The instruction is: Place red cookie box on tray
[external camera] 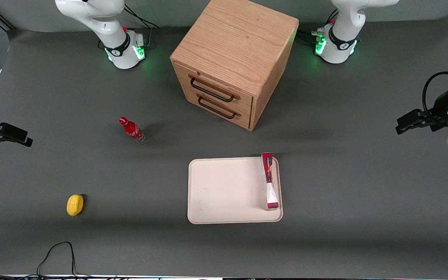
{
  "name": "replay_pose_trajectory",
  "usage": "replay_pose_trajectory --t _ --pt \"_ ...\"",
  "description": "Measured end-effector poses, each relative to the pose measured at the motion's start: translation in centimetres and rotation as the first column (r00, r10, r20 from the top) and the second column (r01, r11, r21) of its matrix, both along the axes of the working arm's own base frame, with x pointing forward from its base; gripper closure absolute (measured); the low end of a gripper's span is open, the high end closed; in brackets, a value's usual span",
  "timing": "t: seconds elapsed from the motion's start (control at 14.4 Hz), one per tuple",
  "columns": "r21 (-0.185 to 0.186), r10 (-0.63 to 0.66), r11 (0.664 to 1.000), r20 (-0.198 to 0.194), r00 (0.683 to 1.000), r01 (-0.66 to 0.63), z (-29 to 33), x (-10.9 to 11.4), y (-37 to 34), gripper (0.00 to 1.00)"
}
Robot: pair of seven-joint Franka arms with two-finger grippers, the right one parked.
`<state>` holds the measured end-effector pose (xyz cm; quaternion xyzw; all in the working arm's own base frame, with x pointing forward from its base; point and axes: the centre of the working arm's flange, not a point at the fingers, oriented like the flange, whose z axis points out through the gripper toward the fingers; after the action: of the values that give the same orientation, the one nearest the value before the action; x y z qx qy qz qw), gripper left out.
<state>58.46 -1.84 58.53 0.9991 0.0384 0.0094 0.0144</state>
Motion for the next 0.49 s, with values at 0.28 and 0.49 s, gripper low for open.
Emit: replay_pose_trajectory --t 0.28,0.49 --pt "0.027 -0.018 0.999 -0.007 1.000 0.018 -0.12 -0.09 -0.54 0.00" --pt "0.028 -0.050 0.998 -0.021 0.999 0.050 -0.25 -0.22 -0.54 0.00"
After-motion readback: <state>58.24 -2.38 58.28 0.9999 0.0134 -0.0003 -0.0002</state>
